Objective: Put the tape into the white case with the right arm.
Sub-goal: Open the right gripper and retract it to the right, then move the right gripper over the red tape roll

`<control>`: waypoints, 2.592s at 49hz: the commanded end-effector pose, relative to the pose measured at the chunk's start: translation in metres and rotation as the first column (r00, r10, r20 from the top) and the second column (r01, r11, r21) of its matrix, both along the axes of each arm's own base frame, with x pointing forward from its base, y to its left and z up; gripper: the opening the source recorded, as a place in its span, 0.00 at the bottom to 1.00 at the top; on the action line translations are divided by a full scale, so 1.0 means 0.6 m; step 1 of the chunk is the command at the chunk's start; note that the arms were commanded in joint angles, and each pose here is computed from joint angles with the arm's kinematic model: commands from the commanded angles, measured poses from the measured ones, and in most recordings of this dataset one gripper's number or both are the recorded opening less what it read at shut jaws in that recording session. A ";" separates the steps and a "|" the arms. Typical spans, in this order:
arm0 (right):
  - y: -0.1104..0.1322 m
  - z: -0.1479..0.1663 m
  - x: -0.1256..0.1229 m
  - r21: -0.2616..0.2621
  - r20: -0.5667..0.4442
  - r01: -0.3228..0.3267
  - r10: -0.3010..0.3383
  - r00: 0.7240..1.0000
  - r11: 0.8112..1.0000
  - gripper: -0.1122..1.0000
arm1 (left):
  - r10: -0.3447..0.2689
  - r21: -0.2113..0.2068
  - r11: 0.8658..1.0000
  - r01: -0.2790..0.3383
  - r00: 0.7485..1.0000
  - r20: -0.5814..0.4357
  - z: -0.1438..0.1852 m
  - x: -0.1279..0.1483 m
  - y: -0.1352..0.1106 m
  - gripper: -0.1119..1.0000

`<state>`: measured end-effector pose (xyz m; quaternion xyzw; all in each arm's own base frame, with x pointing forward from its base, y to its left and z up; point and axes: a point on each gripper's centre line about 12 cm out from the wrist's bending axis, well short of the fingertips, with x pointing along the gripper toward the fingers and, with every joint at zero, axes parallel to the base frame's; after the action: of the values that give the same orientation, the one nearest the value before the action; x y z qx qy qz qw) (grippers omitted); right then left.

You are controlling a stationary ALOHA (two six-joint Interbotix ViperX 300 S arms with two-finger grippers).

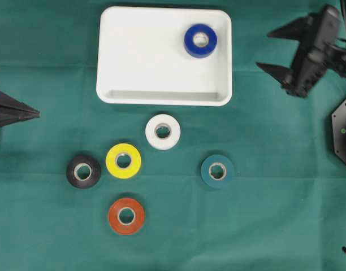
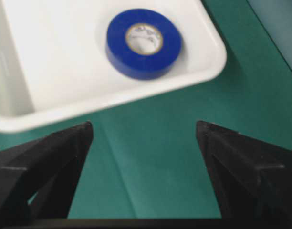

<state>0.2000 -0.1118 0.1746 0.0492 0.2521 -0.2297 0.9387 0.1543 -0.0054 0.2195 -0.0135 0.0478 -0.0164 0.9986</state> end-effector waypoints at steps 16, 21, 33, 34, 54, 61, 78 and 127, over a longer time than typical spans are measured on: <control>0.050 -0.002 -0.006 -0.005 0.028 -0.107 0.107 0.994 0.994 0.66 | -0.002 -0.003 1.000 0.002 1.000 0.008 0.006 0.002 -0.001 0.11; 0.078 -0.007 0.000 0.002 0.024 -0.186 0.186 0.982 0.982 0.66 | -0.002 -0.003 1.000 0.002 1.000 0.008 0.006 0.002 -0.001 0.11; 0.142 -0.012 0.009 0.008 0.020 -0.362 0.362 0.932 0.932 0.66 | -0.002 -0.003 1.000 0.002 1.000 0.008 0.006 0.002 -0.001 0.11; 0.146 -0.013 0.009 0.009 0.019 -0.371 0.371 0.929 0.929 0.66 | -0.002 -0.003 1.000 0.002 1.000 0.008 0.006 0.002 -0.001 0.11; 0.189 -0.029 0.000 0.021 -0.008 -0.484 0.484 0.875 0.875 0.66 | -0.002 -0.005 1.000 0.002 1.000 0.007 0.006 0.002 -0.001 0.11; 0.190 -0.031 -0.001 0.023 -0.010 -0.487 0.487 0.873 0.873 0.66 | -0.002 -0.005 1.000 0.002 1.000 0.007 0.006 0.002 -0.001 0.11; 0.211 -0.024 0.033 0.030 -0.031 -0.540 0.541 0.841 0.841 0.66 | -0.002 -0.003 1.000 0.002 1.000 0.006 0.005 0.002 -0.001 0.11; 0.319 -0.034 0.364 0.053 -0.098 -0.637 0.639 0.763 0.769 0.66 | -0.002 -0.003 1.000 0.002 1.000 -0.008 -0.005 0.000 -0.001 0.11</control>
<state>0.4028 0.0725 0.1409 -0.0439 0.3277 0.0979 0.9387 0.1531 -0.0053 0.2139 -0.0134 0.0547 -0.0163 0.9983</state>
